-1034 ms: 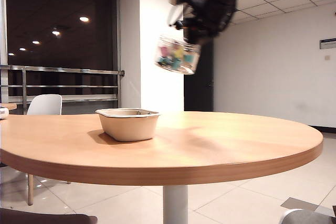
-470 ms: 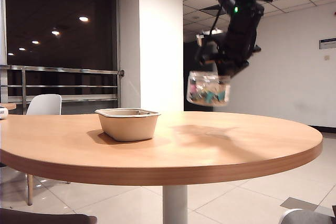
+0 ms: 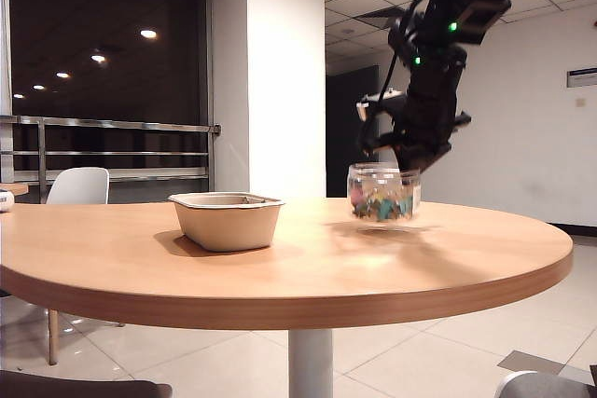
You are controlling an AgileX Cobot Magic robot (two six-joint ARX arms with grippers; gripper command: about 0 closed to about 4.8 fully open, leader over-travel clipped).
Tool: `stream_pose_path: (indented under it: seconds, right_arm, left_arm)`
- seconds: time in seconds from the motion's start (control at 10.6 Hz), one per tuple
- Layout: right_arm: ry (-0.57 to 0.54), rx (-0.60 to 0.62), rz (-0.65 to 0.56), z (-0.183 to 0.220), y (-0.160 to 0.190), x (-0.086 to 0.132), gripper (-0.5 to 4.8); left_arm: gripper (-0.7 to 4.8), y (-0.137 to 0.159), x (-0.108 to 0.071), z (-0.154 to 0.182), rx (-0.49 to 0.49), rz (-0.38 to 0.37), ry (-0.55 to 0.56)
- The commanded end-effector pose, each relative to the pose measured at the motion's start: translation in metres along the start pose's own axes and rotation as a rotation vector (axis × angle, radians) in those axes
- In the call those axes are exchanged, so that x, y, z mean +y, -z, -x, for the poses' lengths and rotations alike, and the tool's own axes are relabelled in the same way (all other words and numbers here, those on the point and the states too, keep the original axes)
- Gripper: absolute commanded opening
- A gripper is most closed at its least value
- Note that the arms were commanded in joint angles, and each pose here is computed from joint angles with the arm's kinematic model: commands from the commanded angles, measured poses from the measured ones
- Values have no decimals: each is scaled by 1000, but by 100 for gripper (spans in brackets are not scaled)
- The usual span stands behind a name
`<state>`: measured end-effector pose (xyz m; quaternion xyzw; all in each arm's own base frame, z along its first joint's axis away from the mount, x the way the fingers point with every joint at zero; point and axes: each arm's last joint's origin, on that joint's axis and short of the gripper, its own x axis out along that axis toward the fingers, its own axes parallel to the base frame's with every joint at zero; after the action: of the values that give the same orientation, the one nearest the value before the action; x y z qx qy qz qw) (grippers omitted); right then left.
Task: Pick up the box filled with clips, pour some clips from it into the rectangular paper box, and then put the clip box back on the table.
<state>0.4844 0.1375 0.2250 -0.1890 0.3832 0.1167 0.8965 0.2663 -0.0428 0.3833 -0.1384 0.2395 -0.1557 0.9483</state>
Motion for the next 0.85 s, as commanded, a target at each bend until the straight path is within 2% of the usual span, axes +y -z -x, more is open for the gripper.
stream_pose_path:
  seconds: [0.09,0.19,0.28,0.38,0.56,0.66,0.85]
  right_arm:
    - [-30,-5,-7,-4,0,1,-2]
    - [-33,7,-6,-4,2,1,0]
    - [-32,6,-5,-4,2,1,49]
    - [-41,5,-5,-3,1,2,144]
    - [-54,0,-6,-2,0,2,213]
    - [-17,-166,-10,74,-64,-24,-1]
    - [-14,-165,-12,90,-70,-27,-1]
  left_arm:
    - [-6,-3,-1,2,-18,-3,6]
    - [-5,-3,-1,2,-18,-3,5]
    - [-6,-2,-1,2,-11,-1,4]
    - [-5,0,-1,2,4,2,1]
    - [-6,1,-2,2,30,-1,40]
    - [-6,10,-26,0,97,-182,264]
    - [-6,10,-27,1,99,-182,270]
